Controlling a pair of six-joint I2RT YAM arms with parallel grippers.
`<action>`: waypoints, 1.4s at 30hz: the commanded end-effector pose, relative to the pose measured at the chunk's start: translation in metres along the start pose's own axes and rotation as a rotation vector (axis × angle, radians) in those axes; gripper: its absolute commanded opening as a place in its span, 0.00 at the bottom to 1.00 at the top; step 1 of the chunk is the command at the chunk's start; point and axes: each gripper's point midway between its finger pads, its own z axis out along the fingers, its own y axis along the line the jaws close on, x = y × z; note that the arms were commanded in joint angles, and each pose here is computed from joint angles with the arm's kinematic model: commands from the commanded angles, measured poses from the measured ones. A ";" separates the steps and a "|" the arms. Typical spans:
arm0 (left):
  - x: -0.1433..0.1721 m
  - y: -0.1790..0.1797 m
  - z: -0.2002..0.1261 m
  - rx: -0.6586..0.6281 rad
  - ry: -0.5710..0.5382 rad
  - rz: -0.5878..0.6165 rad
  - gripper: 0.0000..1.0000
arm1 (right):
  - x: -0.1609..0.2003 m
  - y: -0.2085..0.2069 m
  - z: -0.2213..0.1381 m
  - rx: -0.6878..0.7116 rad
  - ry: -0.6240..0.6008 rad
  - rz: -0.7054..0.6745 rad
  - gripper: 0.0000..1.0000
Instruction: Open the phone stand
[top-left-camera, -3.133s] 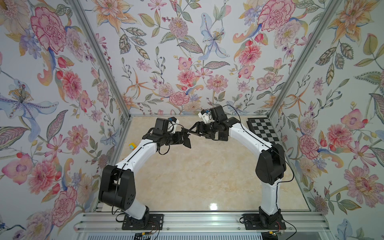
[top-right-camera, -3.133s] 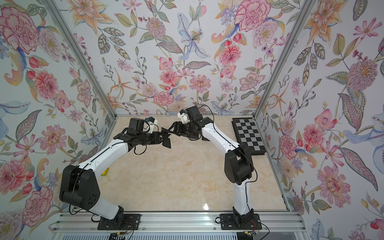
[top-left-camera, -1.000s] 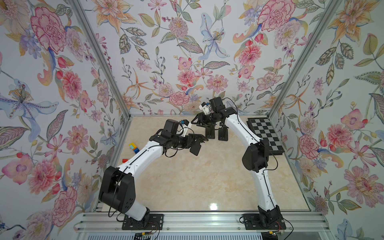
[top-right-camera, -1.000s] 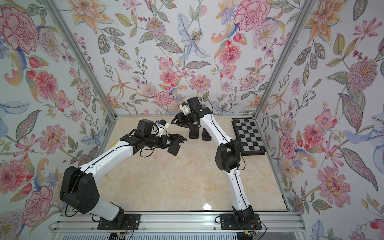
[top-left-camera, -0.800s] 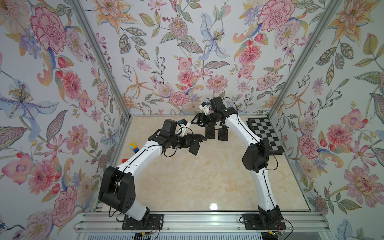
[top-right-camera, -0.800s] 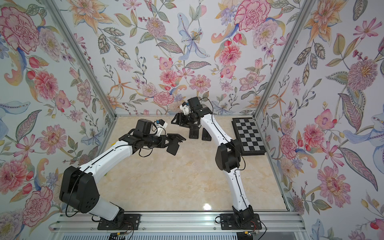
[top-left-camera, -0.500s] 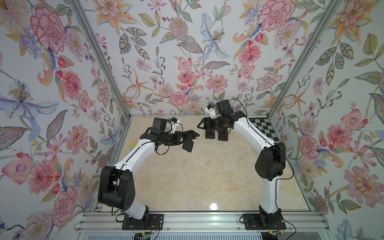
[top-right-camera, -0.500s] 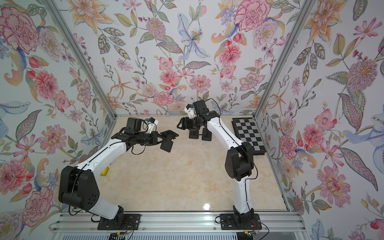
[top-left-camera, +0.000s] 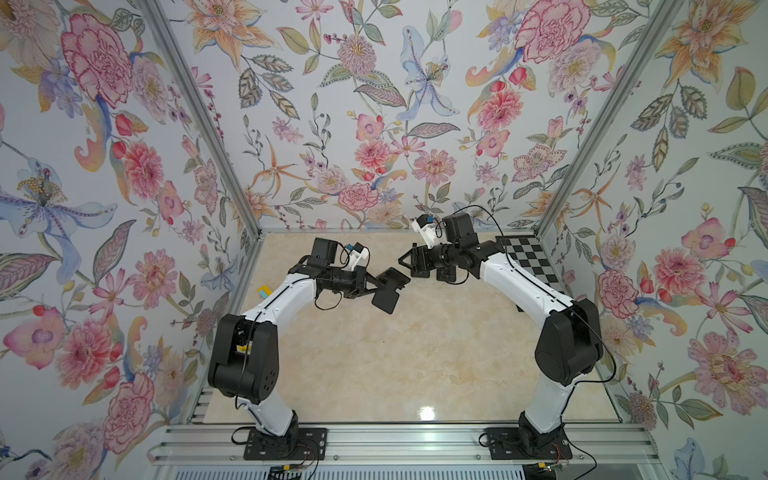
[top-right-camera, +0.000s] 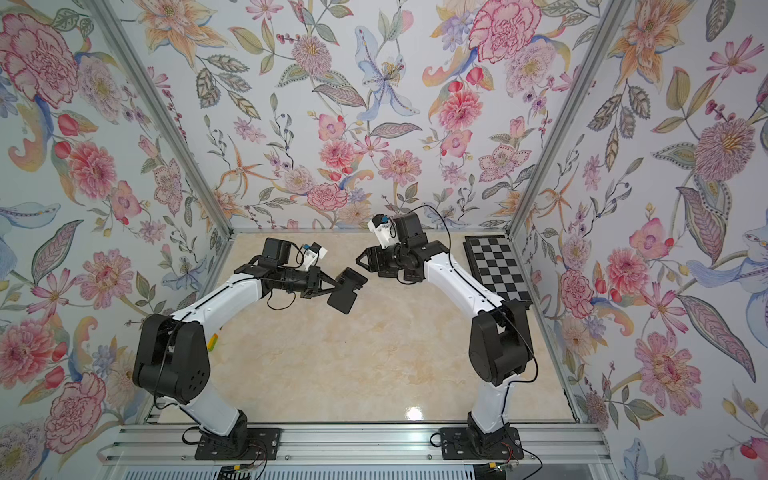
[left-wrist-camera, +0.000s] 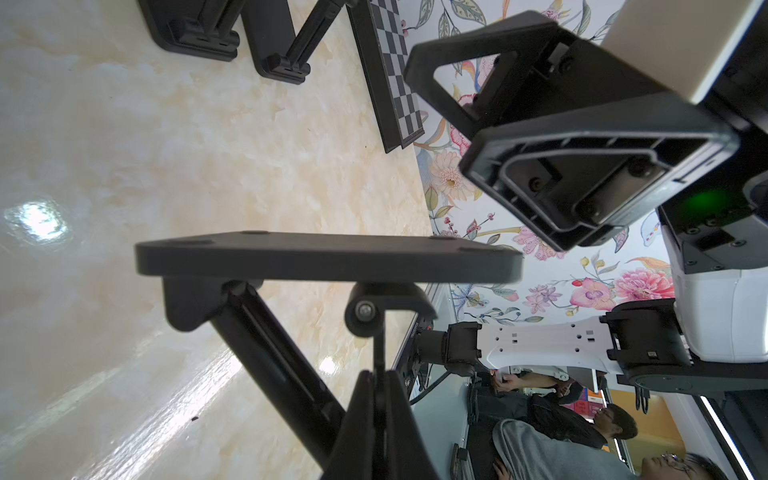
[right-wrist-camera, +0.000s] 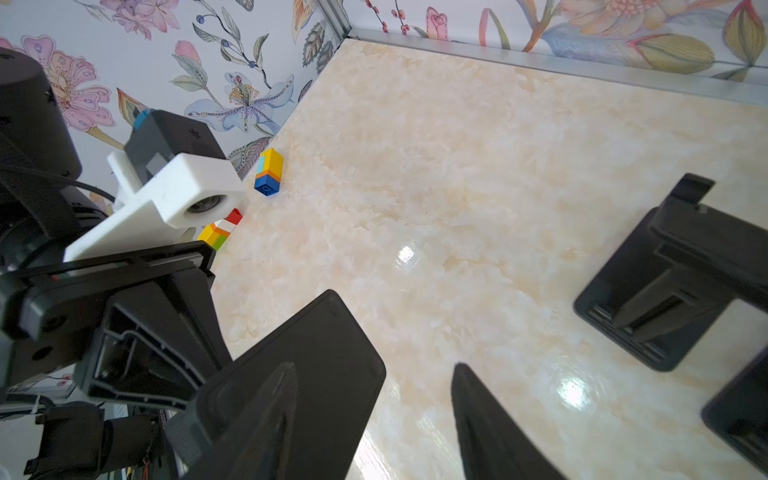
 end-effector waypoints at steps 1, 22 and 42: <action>-0.007 -0.016 -0.002 0.069 0.009 0.030 0.00 | -0.008 0.021 -0.016 -0.028 -0.047 -0.095 0.61; -0.014 -0.006 0.000 0.068 0.010 0.011 0.00 | 0.021 0.036 -0.027 -0.012 -0.011 -0.137 0.58; -0.010 -0.008 -0.001 0.071 0.013 0.016 0.00 | 0.025 0.024 -0.002 0.002 0.029 -0.115 0.51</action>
